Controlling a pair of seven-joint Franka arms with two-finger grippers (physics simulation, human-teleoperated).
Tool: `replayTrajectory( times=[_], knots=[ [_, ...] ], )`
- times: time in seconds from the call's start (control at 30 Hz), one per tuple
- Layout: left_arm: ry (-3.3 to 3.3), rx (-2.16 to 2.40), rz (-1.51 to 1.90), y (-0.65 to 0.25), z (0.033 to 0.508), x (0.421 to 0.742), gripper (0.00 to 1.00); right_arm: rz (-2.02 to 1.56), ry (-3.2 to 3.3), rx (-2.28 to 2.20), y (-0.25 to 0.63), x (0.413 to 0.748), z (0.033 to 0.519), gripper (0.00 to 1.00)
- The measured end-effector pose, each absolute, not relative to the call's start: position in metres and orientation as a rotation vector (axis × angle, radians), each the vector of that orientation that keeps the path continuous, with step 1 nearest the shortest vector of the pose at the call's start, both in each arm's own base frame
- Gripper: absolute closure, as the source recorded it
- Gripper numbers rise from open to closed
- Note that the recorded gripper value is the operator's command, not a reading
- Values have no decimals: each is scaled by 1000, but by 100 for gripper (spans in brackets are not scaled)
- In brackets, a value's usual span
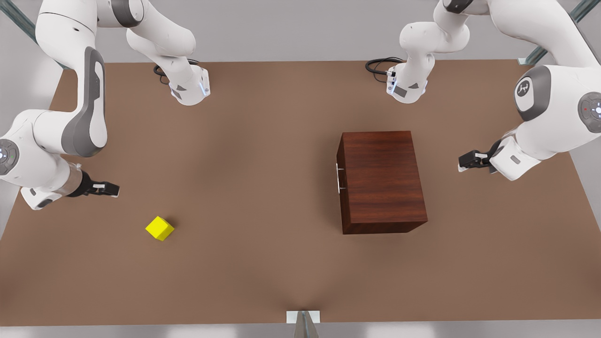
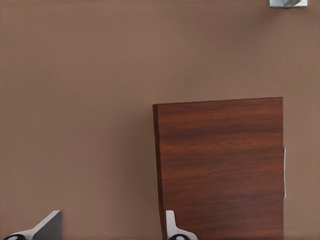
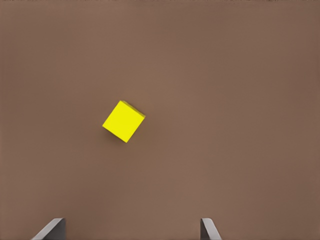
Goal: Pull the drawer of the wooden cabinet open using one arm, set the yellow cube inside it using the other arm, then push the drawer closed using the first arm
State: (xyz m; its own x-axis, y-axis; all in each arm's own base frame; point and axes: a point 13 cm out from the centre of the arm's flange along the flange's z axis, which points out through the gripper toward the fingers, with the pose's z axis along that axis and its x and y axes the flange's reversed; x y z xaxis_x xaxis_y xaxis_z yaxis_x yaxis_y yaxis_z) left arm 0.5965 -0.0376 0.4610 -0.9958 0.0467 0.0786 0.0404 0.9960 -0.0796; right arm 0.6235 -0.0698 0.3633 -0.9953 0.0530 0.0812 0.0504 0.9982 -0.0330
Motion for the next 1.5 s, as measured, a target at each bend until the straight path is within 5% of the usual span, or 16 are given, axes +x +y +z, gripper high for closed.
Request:
replayTrajectory(
  times=[0.17, 0.37, 0.53, 0.67, 1.0, 1.5],
  knots=[
    [-3077, -188, 71, -80, 468, 597, 0, 47, -3070, -82, -69, 627, 363, 0],
    [-3058, -589, -30, -254, 463, 560, 0, 39, -3083, -221, -75, 633, 360, 0],
    [-2986, -675, -128, -400, 385, 513, 0, 4, -3092, -386, -71, 642, 356, 0],
    [-3053, -502, -182, -454, 328, 515, 0, -69, -3076, -545, -65, 646, 355, 0],
    [-3169, 140, -241, -443, 213, 523, 0, -90, -3002, -824, -61, 653, 340, 0],
    [-3301, 454, -483, -426, 193, 536, 0, -86, -2935, -1033, -60, 657, 336, 0]
  ],
)
